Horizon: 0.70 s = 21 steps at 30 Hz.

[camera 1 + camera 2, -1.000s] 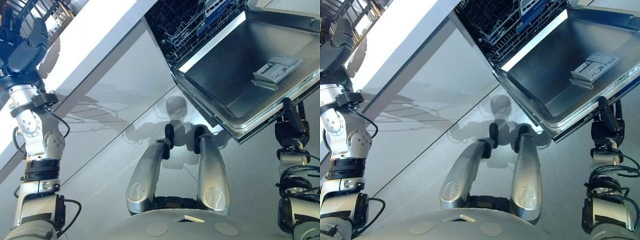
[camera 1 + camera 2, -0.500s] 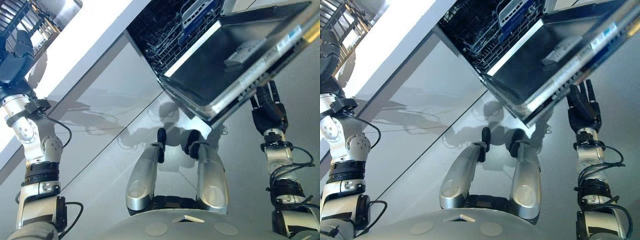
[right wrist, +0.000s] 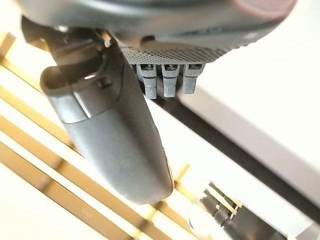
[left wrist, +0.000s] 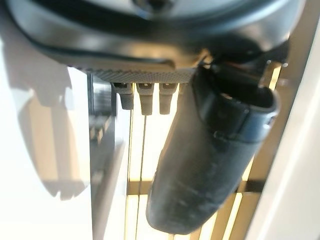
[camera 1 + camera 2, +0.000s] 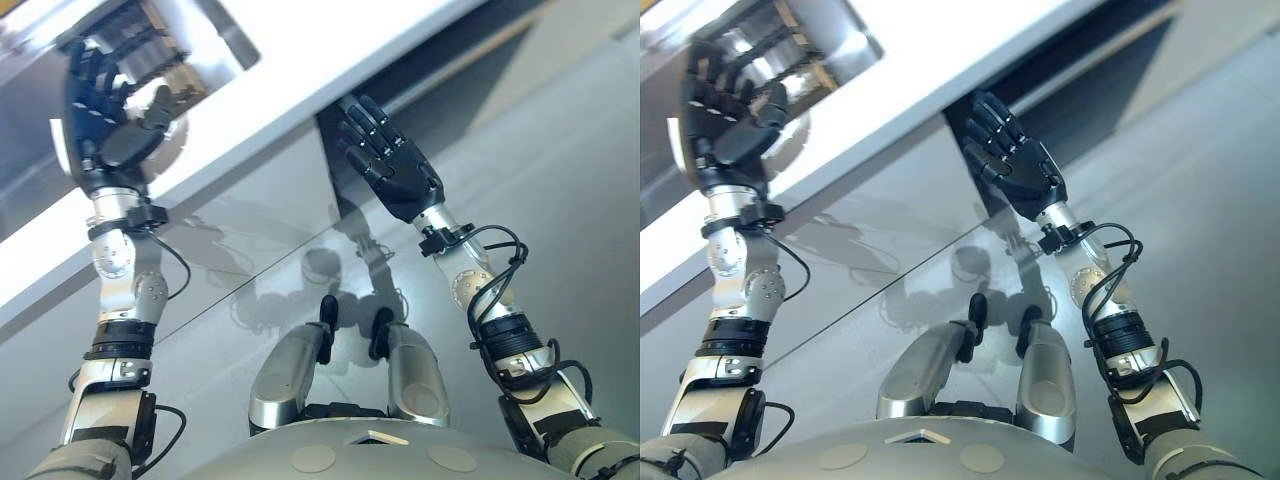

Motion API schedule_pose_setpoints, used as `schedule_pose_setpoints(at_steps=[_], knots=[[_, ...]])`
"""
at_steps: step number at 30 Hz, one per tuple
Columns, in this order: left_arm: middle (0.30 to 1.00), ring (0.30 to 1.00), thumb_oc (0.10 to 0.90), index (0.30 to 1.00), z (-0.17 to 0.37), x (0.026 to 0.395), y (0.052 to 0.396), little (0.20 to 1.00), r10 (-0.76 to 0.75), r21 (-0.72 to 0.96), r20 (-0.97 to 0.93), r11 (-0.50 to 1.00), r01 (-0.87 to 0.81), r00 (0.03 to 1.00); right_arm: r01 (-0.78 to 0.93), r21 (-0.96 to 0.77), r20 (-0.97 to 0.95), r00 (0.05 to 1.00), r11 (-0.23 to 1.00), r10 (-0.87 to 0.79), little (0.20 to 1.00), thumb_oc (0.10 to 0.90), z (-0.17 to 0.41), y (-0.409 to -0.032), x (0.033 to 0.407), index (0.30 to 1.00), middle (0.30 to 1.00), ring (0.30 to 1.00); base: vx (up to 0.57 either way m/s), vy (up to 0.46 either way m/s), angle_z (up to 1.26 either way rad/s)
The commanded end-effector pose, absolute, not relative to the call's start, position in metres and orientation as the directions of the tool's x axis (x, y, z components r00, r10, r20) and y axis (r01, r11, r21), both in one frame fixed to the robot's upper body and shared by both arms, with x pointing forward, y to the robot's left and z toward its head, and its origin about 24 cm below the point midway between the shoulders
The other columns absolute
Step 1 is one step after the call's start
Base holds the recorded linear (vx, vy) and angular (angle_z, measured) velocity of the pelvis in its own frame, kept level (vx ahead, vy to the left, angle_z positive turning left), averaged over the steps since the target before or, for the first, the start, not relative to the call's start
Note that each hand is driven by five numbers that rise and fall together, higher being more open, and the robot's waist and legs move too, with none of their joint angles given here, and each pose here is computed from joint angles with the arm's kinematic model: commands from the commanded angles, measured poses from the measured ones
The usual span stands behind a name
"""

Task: Pick up plates and place into dishwasher.

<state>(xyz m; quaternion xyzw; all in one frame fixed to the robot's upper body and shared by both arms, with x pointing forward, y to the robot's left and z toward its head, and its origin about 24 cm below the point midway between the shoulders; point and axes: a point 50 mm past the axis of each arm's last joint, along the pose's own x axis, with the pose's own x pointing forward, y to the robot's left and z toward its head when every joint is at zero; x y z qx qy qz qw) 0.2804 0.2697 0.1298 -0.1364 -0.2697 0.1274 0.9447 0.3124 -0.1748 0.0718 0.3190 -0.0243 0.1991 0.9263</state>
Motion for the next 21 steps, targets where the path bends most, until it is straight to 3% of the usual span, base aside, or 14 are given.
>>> schedule_pose_setpoints(at_steps=[1,6,11,17,21], knots=[[0.900,0.900,0.800,0.900,0.136,0.260,0.296,0.900,0.362,-0.280,0.536,0.928,-0.244,0.762,-0.479,0.544,0.336,0.877,0.689,0.344,0.900,0.800,0.099,-0.165,0.320,0.900,0.900,0.900,0.08,0.068,0.12],[0.900,0.900,0.800,0.900,0.125,0.252,0.299,0.900,0.381,-0.290,0.503,0.920,-0.264,0.775,-0.233,0.578,0.183,0.971,0.782,0.155,0.900,0.800,0.060,-0.204,0.306,0.900,0.900,0.900,0.05,0.061,0.02],[0.900,0.900,0.800,0.900,0.106,0.241,0.301,0.900,0.415,-0.320,0.439,0.901,-0.294,0.797,0.034,0.569,0.018,0.998,0.822,-0.054,0.900,0.800,0.014,-0.234,0.271,0.900,0.900,0.900,-0.01,0.064,-0.05],[0.900,0.900,0.800,0.900,0.096,0.235,0.302,0.900,0.448,-0.336,0.410,0.884,-0.325,0.794,0.248,0.323,-0.235,0.956,0.913,-0.176,0.900,0.800,-0.040,-0.257,0.227,0.900,0.900,0.900,-0.06,0.017,-0.12],[0.900,0.900,0.800,0.900,0.100,0.237,0.302,0.900,0.455,-0.344,0.419,0.880,-0.327,0.786,0.239,0.082,-0.366,0.910,0.968,-0.194,0.900,0.800,-0.067,-0.268,0.198,0.900,0.900,0.900,-0.10,-0.017,-0.16]])
